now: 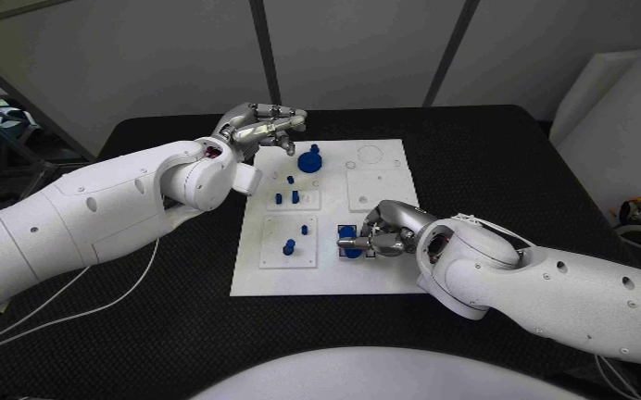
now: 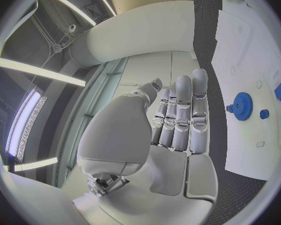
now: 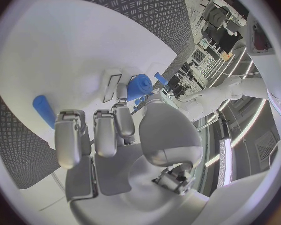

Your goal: Assemble the parts on the task board

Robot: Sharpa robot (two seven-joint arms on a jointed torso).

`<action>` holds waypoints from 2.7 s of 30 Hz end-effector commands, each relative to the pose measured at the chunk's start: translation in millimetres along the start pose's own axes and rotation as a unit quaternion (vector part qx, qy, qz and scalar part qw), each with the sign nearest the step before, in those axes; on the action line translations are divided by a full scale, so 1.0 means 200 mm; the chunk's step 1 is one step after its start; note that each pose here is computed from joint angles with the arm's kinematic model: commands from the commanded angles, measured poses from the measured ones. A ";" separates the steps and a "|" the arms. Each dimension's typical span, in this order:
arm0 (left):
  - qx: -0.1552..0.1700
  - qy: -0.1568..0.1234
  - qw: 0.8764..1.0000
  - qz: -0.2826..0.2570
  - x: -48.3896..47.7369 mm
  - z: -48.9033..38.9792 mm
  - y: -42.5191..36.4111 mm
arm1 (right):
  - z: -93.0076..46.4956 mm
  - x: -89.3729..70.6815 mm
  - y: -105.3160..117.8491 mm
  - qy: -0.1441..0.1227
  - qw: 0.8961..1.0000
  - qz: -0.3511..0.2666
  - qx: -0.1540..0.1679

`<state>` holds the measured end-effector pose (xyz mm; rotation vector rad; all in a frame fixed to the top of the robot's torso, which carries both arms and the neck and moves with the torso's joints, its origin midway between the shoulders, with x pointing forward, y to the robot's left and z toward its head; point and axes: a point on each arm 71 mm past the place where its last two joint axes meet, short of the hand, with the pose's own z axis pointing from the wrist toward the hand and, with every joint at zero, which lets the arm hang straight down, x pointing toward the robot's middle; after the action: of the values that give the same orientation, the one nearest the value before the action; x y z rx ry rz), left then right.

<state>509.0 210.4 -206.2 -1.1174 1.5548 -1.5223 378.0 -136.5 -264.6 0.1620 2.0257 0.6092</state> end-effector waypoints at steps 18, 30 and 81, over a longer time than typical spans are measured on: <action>0.000 0.004 1.000 -0.001 -0.007 -0.005 -0.005 | -0.05 -0.03 0.04 -0.029 0.998 -0.008 -0.055; -0.001 0.002 1.000 -0.001 -0.016 -0.010 -0.003 | -0.12 -0.06 0.01 -0.027 0.996 -0.018 -0.077; -0.003 0.002 1.000 -0.001 -0.016 -0.008 0.003 | -0.05 -0.03 -0.02 -0.009 0.998 -0.040 -0.054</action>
<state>508.7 215.0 -208.0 -1.1220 1.5585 -1.5114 374.2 -146.8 -257.3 0.0513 1.9494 0.6567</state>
